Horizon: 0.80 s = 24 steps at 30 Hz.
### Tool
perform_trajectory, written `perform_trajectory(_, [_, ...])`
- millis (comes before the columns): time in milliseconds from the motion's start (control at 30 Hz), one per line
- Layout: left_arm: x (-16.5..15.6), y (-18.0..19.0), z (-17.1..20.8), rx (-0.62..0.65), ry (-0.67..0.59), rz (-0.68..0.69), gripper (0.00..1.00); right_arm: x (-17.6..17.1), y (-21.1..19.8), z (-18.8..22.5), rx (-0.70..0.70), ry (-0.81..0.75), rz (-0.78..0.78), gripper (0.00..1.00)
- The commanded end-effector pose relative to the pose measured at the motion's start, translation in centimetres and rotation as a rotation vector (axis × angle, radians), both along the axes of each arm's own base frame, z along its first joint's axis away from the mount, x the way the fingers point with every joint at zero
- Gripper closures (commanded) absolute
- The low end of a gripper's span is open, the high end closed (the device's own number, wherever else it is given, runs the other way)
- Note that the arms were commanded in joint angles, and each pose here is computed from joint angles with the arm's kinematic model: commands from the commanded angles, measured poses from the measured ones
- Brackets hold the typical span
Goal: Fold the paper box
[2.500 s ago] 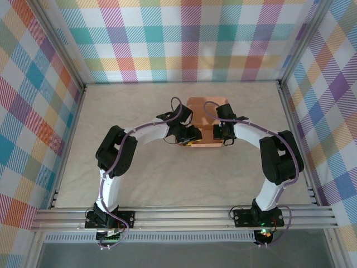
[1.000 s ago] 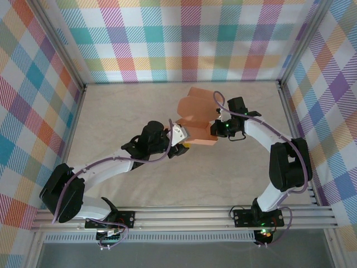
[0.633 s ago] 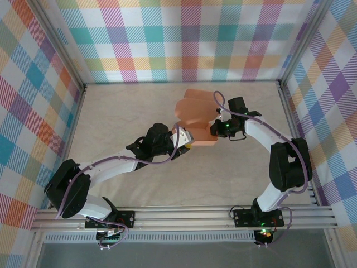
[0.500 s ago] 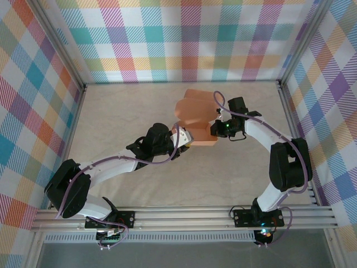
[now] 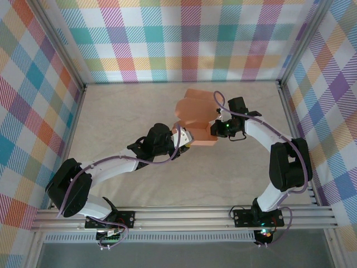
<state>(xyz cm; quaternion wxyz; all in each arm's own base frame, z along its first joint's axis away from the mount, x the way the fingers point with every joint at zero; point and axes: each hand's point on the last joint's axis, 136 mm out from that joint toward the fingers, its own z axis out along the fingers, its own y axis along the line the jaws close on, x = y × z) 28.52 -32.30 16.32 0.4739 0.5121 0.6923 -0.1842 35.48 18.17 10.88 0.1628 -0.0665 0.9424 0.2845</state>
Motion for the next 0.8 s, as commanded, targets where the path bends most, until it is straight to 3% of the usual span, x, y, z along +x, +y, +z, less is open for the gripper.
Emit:
perform_trajectory(0, [0.1, -0.6, 0.5, -0.004, -0.001, -0.003, 0.80, -0.4, 0.5, 1.3, 0.038, -0.019, 0.031, 1.00])
perform_trajectory(67, [0.0, -0.7, 0.5, -0.008, 0.000, -0.005, 0.97, -0.4, 0.5, 1.3, 0.036, -0.018, 0.029, 1.00])
perform_trajectory(133, [0.0, -0.7, 0.5, -0.010, 0.001, -0.006, 0.99, -0.3, 0.5, 1.3, 0.034, -0.019, 0.030, 1.00])
perform_trajectory(200, [0.1, -0.6, 0.5, -0.009, 0.000, -0.001, 0.92, -0.3, 0.4, 1.2, 0.029, -0.018, 0.024, 1.00])
perform_trajectory(300, [0.2, -0.4, 0.9, -0.025, -0.011, 0.017, 0.66, -0.1, 0.0, 1.0, 0.008, -0.014, 0.005, 1.00])
perform_trajectory(467, [1.2, 1.5, 2.5, -0.106, -0.005, 0.107, 0.46, 0.2, -0.5, 0.9, -0.018, -0.027, -0.020, 1.00])
perform_trajectory(700, [5.5, 9.4, 6.3, -0.405, 0.117, 0.428, 0.44, 0.3, -0.7, 1.2, -0.029, -0.034, -0.024, 1.00])
perform_trajectory(767, [7.1, 12.2, 6.5, -0.466, 0.159, 0.561, 0.50, 0.2, -0.6, 1.2, -0.025, -0.033, -0.023, 1.00])
